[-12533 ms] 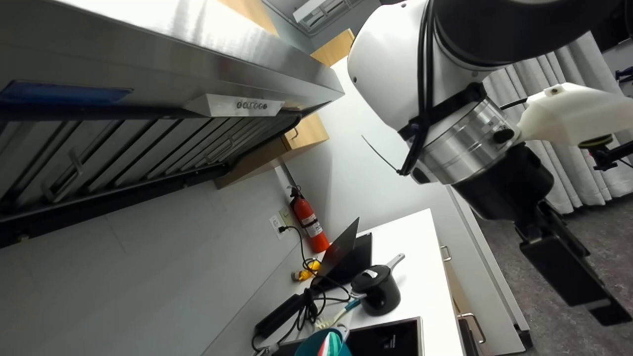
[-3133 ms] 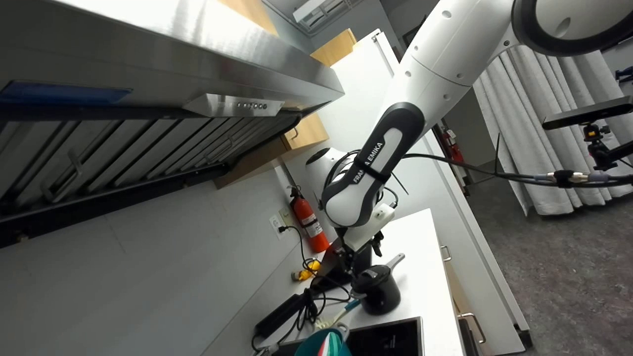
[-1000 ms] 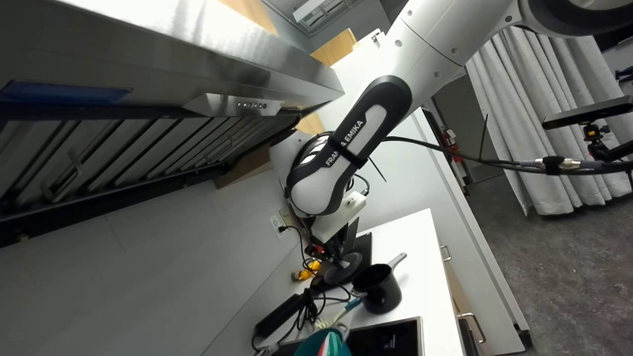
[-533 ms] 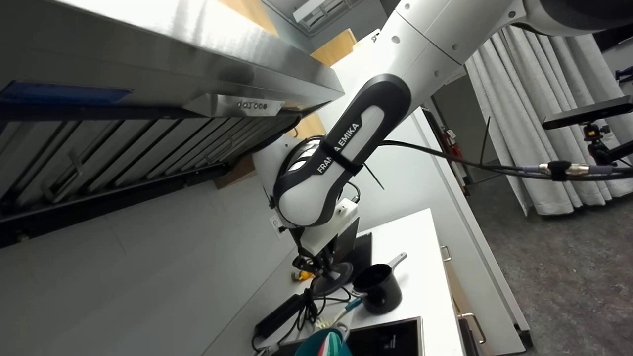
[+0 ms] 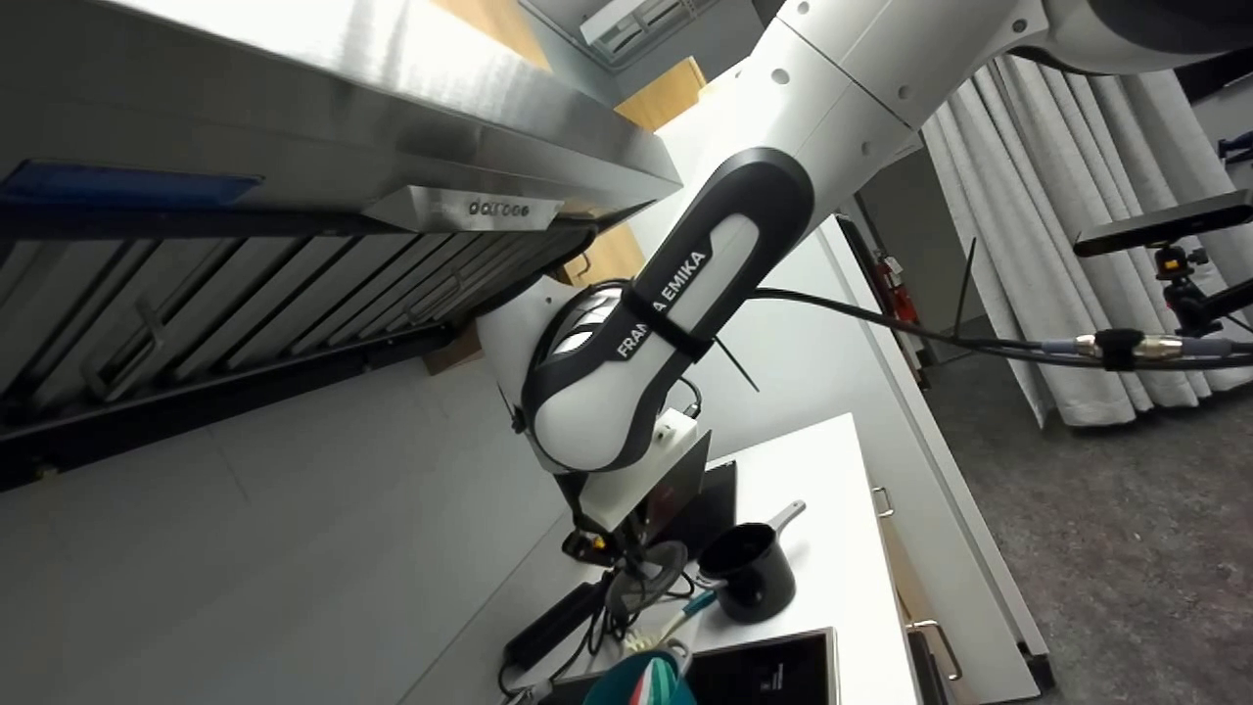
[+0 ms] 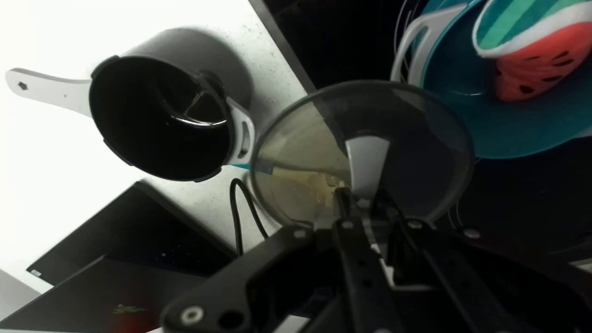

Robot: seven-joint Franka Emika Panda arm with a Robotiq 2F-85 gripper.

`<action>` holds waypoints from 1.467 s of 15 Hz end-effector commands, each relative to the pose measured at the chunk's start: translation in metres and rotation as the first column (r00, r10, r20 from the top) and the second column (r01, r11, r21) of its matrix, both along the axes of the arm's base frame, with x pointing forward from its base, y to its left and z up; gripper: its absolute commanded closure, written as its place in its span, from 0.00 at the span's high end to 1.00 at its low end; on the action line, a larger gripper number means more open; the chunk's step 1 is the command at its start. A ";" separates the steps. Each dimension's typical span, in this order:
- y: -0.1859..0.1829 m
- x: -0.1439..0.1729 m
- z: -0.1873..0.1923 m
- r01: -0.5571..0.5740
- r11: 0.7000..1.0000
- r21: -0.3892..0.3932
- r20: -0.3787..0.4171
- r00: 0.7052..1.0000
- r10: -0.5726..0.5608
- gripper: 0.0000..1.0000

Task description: Remove the lid from the black pot and put it on the blue pot

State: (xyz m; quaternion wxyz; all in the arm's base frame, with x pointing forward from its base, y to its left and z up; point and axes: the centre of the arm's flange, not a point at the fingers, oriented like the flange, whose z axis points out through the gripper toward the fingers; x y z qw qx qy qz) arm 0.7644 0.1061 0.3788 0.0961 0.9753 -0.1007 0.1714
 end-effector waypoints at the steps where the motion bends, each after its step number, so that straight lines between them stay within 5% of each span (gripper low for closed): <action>1: 0.018 0.002 -0.003 -0.028 0.999 -0.028 -0.019 0.999 0.027 0.04; 13: 0.076 0.000 -0.025 -0.124 0.992 -0.026 -0.053 0.991 0.123 0.04; 22: 0.081 0.011 -0.039 -0.146 0.989 -0.037 -0.072 0.987 0.143 0.04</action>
